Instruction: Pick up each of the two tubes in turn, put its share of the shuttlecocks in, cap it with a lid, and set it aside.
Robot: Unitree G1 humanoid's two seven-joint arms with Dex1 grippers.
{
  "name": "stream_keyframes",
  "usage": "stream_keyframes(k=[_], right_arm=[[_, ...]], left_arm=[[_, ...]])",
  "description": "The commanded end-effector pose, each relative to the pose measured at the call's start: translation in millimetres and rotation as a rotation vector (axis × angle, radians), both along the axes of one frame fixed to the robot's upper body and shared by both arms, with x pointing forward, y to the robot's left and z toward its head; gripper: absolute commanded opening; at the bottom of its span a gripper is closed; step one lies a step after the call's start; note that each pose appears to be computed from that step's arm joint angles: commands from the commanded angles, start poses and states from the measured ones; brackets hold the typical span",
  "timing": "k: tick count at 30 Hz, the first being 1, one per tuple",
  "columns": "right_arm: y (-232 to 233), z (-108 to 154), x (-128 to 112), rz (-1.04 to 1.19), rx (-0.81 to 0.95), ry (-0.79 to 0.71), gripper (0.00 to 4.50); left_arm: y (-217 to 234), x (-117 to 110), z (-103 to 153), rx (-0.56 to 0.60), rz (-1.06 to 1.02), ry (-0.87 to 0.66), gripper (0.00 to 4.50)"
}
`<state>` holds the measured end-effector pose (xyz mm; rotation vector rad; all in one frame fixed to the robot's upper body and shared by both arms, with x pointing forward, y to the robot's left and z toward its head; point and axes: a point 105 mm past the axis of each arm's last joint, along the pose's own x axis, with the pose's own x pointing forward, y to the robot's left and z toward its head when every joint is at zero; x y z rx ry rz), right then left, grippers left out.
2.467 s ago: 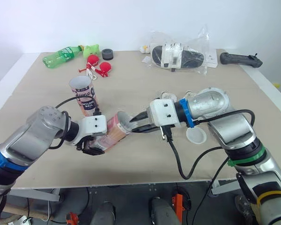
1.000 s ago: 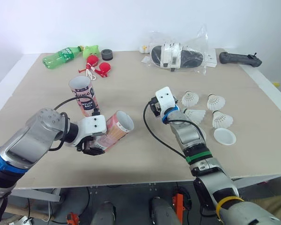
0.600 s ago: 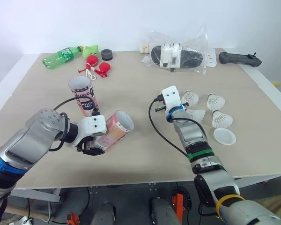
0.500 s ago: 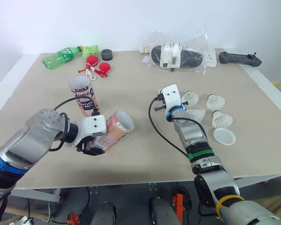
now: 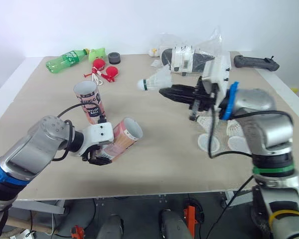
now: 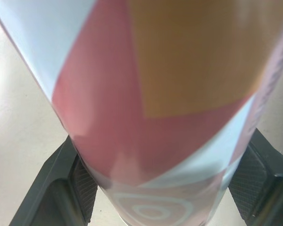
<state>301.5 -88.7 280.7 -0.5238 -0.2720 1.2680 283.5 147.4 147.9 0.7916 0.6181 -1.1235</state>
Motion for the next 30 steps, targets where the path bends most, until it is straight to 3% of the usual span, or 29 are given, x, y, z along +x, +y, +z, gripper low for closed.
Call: stream_keyframes(k=[1, 11, 21, 25, 30], right_arm=[[5, -5, -24, 0.108, -0.132, -0.028, 0.04], [27, -37, -28, 0.186, -0.311, -0.109, 0.04], [48, -45, -27, 0.229, -0.343, -0.180, 0.04], [51, -43, -26, 0.230, -0.332, -0.176, 1.44], [49, -40, -23, 0.186, -0.285, -0.148, 3.87]], left_arm=[[-5, -4, -10, -0.012, -0.019, 0.039, 3.13], [-8, -5, -11, -0.017, -0.023, 0.037, 3.13], [-6, -6, -11, -0.015, -0.019, 0.036, 3.13], [-6, -6, -11, -0.015, -0.016, 0.036, 3.13], [-6, -5, -10, -0.017, -0.013, 0.034, 3.13]])
